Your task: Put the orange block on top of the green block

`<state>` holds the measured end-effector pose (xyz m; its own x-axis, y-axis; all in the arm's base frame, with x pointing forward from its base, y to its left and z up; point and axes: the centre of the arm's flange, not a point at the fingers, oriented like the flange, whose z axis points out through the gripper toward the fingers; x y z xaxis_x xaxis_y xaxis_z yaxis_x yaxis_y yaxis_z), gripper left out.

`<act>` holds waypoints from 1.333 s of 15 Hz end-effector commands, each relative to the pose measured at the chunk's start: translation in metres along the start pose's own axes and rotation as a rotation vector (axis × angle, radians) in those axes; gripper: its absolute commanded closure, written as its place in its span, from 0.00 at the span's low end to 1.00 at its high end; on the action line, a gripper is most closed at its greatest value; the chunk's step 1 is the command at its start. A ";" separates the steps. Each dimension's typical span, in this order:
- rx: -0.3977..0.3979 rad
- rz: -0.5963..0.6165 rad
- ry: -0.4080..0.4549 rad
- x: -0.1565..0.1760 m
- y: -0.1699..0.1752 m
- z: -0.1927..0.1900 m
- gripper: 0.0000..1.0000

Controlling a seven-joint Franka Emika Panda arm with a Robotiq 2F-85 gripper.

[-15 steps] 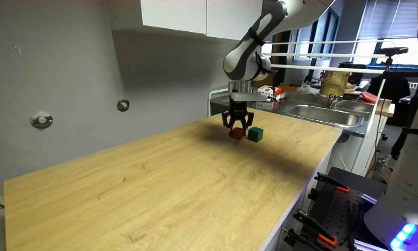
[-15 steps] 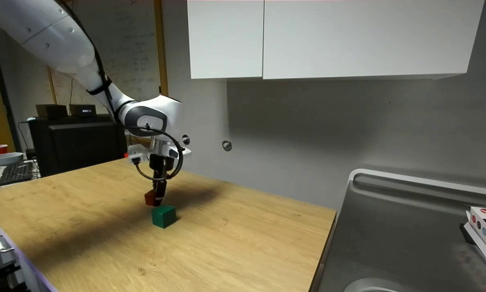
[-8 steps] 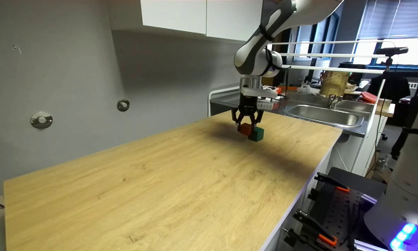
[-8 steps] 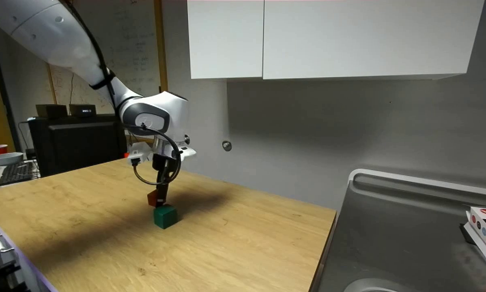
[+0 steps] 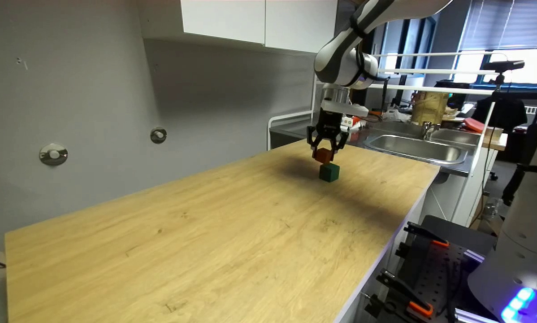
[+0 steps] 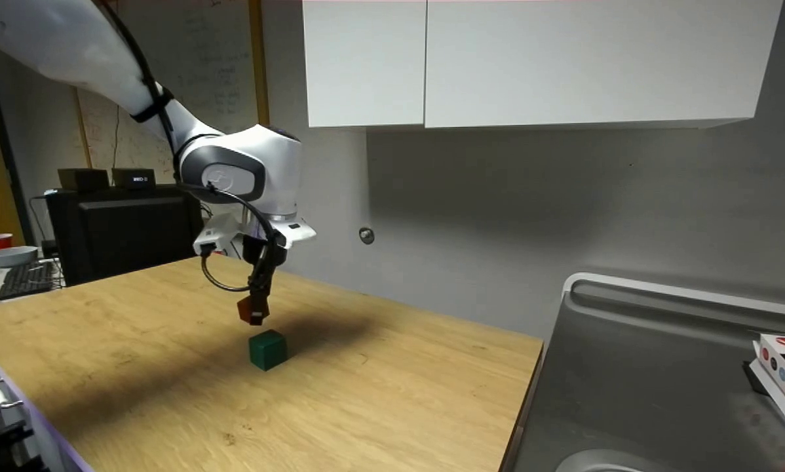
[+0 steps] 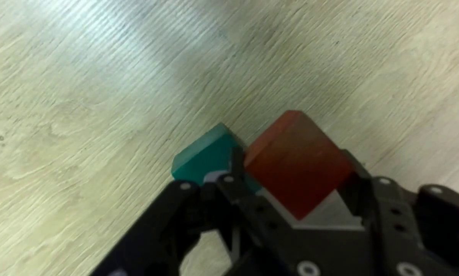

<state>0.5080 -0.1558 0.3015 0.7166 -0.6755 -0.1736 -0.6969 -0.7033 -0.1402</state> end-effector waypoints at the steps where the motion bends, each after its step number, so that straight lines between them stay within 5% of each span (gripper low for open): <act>1: 0.025 0.014 -0.010 -0.007 0.021 -0.006 0.65; 20: -0.006 0.072 -0.036 0.010 0.048 0.004 0.65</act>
<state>0.4776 -0.1898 0.2829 0.6518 -0.7279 -0.2128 -0.7564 -0.6444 -0.1127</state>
